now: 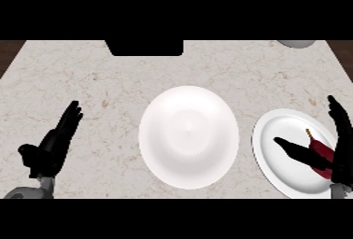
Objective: Pick the pear from the plate and place it in the plate
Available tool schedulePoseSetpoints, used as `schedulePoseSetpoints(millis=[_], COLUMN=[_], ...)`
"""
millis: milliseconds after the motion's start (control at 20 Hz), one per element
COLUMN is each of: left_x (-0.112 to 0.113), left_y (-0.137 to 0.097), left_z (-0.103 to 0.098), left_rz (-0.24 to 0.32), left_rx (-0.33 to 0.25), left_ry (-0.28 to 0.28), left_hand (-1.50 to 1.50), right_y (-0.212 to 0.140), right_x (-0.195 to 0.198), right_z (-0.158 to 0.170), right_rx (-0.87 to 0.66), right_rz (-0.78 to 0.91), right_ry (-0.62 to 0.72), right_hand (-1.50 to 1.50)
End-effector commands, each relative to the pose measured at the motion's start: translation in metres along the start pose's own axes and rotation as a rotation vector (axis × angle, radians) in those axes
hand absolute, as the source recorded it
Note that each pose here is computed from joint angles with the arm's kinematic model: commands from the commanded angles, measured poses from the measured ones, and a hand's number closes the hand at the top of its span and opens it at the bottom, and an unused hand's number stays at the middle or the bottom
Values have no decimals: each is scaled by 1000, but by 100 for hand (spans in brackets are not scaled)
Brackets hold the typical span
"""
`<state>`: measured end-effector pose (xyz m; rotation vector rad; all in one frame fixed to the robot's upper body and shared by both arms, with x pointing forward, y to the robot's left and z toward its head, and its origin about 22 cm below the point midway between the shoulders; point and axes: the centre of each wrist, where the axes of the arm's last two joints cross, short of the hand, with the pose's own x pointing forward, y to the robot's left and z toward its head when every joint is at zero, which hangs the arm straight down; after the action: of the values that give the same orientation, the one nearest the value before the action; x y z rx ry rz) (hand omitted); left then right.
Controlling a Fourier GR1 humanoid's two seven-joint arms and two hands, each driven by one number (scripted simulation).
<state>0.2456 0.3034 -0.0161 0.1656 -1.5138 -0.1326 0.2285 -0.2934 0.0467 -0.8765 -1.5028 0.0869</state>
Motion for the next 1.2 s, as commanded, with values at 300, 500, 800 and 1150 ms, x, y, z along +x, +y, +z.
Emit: schedulePoseSetpoints(millis=[300, 500, 800, 1150], left_x=[3, -1, -5, -7], left_y=[-8, 12, -19, -13], left_z=[-5, -15, 1, -8], left_rz=[12, -4, -10, -4], left_rx=[-8, 3, -18, -12], left_ry=[-7, -5, -10, -20], left_hand=[0, 0, 0, 0], right_y=[-46, -55, -70, -73], right_x=[28, 35, 63, 35], right_z=[2, 0, -6, -36], right_rx=[212, 340, 386, 429], right_rz=[431, 511, 531, 661], right_ry=[238, 332, 456, 551], right_hand=[-150, -150, -150, -150])
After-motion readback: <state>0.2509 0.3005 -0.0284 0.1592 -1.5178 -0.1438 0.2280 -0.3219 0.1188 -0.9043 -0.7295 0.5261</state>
